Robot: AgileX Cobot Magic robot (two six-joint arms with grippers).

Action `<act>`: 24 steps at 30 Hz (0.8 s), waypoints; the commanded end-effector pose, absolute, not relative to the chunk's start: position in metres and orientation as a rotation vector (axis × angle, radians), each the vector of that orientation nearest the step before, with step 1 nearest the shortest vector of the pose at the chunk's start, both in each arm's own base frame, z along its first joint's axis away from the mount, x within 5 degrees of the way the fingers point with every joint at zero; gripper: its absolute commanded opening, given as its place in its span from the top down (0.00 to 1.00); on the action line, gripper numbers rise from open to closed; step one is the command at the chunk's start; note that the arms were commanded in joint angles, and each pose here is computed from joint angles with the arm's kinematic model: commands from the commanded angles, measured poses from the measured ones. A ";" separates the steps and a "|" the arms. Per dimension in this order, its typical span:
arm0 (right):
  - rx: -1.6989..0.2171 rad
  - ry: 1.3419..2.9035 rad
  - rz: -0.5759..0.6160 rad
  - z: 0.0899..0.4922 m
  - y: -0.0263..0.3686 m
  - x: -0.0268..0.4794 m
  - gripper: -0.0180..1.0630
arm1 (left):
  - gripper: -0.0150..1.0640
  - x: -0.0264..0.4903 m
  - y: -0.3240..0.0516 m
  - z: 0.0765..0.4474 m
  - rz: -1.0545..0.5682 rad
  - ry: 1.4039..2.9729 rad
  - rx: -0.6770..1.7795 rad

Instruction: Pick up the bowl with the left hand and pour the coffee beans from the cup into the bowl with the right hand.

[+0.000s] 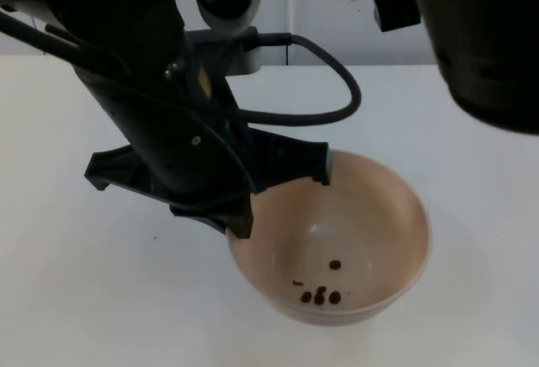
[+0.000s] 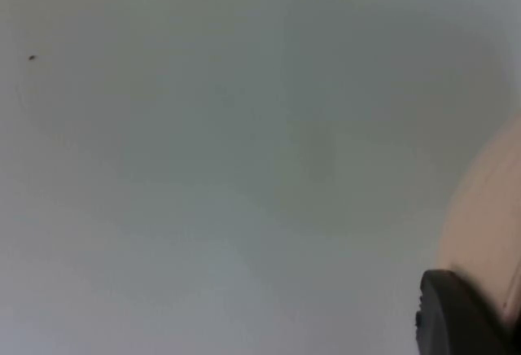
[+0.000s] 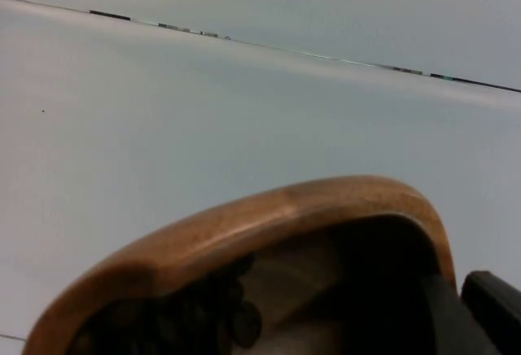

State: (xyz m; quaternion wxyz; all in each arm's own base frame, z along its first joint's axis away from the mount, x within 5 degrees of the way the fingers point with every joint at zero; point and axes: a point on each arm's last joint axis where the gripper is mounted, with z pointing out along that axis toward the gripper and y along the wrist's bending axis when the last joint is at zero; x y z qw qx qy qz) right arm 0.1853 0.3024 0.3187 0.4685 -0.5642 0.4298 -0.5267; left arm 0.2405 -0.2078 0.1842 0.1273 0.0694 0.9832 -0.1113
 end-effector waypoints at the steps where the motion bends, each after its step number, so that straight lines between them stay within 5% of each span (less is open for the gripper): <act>1: -1.359 1.038 -1.292 0.326 0.299 0.183 0.99 | 0.99 0.241 -0.211 0.187 -0.355 2.846 0.191; 24: -1.457 1.026 -1.299 0.285 0.288 0.174 0.99 | 0.99 0.241 -0.212 0.187 -0.367 2.844 0.181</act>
